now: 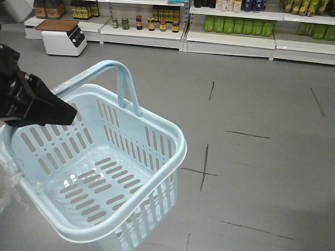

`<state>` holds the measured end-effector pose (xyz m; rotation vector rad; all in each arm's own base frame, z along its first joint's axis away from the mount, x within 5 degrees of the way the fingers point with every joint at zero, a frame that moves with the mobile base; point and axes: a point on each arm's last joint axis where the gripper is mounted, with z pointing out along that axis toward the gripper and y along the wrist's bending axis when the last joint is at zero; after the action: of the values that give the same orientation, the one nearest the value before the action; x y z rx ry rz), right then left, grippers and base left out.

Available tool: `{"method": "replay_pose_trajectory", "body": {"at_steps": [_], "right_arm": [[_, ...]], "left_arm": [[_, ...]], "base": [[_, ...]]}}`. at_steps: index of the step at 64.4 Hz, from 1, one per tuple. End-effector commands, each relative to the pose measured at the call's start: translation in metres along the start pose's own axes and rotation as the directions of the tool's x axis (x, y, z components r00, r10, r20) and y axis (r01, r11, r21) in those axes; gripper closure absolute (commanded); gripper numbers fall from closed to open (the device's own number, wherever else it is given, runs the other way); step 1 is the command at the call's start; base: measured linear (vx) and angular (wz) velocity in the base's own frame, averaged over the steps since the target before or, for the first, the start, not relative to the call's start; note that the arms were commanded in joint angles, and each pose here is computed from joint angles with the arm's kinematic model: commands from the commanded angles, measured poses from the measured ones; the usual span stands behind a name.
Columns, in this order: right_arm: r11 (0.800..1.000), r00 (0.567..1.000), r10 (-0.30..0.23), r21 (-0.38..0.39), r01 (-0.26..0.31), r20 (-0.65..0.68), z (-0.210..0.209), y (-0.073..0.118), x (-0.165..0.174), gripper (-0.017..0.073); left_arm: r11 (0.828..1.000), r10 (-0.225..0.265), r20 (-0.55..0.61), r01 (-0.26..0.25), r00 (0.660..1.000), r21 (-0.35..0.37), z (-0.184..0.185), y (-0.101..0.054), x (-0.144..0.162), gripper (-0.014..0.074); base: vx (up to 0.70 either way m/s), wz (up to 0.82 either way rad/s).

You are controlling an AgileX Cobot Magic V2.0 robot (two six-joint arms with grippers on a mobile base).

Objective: Pick three apples into basket with both arms
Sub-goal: 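Drive the base across the floor carrying the basket in the left gripper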

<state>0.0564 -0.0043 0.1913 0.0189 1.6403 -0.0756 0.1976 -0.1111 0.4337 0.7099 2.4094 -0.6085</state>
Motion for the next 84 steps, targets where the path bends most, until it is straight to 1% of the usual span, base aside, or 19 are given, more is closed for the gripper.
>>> {"method": "replay_pose_trajectory", "body": {"at_steps": [1,84], "right_arm": [[1.0,0.997,-0.015,-0.007,0.015,0.07,-0.0002,0.0009,-0.0035,0.0563],[1.0,0.997,-0.015,-0.007,0.015,0.07,-0.0002,0.0009,-0.0035,0.0563]], "left_arm": [[0.999,0.004,0.085,-0.007,0.996,0.035,-0.0146,-0.0102,-0.0045,0.0601],[0.999,0.004,0.085,-0.007,0.996,0.035,-0.0146,-0.0102,-0.0045,0.0601]], "base": [[0.19,-0.11],[0.24,-0.19]]}}
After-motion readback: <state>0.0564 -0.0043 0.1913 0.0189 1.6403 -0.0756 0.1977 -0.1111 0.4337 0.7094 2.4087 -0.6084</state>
